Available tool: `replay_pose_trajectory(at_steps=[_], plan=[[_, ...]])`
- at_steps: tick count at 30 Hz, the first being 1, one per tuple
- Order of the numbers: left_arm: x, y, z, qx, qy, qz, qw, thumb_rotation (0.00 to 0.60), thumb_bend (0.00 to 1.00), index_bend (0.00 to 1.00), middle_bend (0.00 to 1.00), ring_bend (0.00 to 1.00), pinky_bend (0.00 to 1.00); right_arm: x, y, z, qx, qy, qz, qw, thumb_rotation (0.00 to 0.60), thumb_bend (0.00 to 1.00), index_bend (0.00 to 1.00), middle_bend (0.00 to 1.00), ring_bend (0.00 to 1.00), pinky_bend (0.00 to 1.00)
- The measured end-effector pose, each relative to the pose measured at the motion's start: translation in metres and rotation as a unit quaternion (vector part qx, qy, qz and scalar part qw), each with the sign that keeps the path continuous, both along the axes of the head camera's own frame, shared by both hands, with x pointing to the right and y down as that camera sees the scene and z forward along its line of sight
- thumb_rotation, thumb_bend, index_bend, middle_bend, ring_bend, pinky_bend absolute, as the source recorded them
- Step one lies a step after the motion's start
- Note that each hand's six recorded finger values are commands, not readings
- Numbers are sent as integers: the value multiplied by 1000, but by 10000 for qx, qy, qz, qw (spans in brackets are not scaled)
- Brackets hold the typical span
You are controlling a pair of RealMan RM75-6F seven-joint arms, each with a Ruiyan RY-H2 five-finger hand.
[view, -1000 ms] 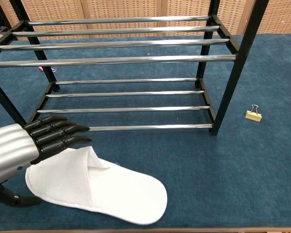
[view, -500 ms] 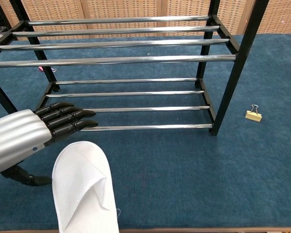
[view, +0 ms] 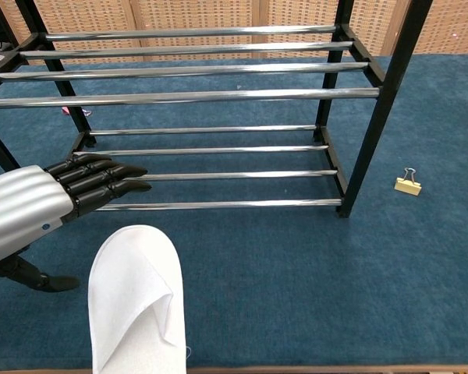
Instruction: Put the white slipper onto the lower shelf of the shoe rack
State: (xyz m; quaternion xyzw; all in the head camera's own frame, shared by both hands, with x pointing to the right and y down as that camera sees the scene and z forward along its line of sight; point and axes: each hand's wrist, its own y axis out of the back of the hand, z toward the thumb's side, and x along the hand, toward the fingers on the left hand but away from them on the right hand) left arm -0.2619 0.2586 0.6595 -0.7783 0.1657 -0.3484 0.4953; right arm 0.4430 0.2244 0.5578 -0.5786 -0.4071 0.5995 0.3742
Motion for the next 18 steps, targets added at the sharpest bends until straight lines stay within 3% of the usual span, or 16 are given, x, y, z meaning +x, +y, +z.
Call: replay_pose_trajectory(at_steps=[6,18], plan=[[-4,2,-6,-62,84,-30,9999,600,0,0,0,0,0,-1,1,0,0,6,-9,10000,600,0,0,0,0,0],[9,25,-40,-487,796,284,9952,600,0,0,0,0,0,-1,1,1,-16,11,-12,10000,600,0,0,0,0,0]])
